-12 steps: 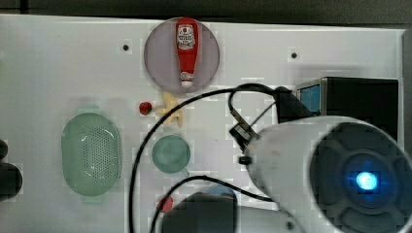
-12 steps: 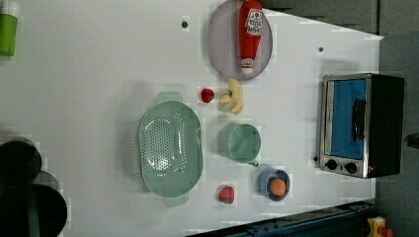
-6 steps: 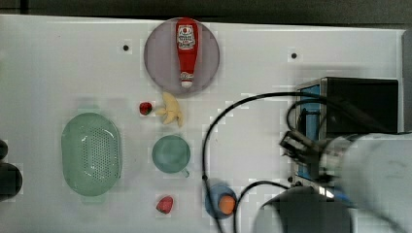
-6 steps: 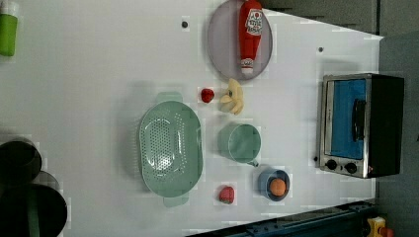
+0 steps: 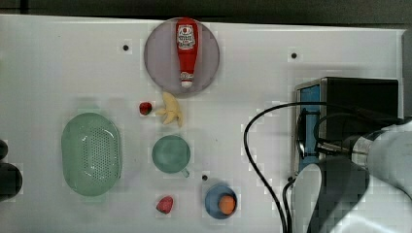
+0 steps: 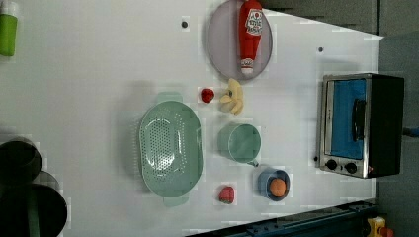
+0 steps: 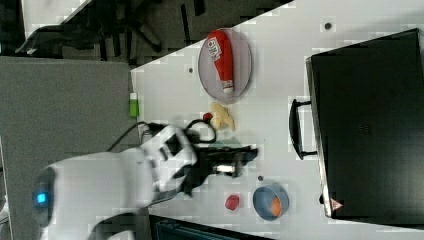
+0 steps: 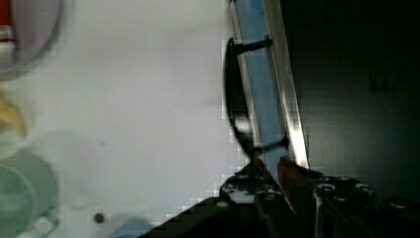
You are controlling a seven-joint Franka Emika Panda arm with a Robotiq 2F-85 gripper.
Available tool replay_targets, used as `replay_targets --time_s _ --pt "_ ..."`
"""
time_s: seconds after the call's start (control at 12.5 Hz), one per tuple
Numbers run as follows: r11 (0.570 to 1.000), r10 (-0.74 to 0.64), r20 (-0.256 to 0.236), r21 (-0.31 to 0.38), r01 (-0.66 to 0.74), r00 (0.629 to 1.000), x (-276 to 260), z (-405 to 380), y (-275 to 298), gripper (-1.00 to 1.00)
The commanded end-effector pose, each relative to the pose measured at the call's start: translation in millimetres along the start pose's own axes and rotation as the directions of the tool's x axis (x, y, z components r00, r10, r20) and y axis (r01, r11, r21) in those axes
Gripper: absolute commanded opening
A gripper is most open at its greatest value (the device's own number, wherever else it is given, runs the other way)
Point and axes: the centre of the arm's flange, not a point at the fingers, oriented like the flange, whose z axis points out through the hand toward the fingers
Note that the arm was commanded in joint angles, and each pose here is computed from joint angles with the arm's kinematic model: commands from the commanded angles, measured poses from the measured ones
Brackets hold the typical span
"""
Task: Flap open oven.
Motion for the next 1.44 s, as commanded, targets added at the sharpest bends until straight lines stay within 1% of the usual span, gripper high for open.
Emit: replay_targets --time_s 0.08,0.32,0.64,0.88,1.2,1.28,1.44 --pt "0.986 -0.165 -0.035 -0.035 0.164 0.986 13 39 3 -0.65" --pt "0.984 -0.169 -0.038 -0.061 0.167 0.985 14 89 1 -0.65" --pt "0.977 -0.193 -0.07 -0.109 0.185 0.979 15 133 -2 -0.65" --pt "0.976 -0.192 -0.03 -0.11 0.188 0.981 13 157 -2 -0.65" --pt "0.967 -0.224 0.003 -0.121 0.222 0.975 17 174 -14 -0.65" --pt "0.961 -0.235 0.014 -0.143 0.235 0.972 19 175 -22 -0.65" --pt "0.949 -0.23 0.034 -0.212 0.232 0.973 23 177 -44 -0.65"
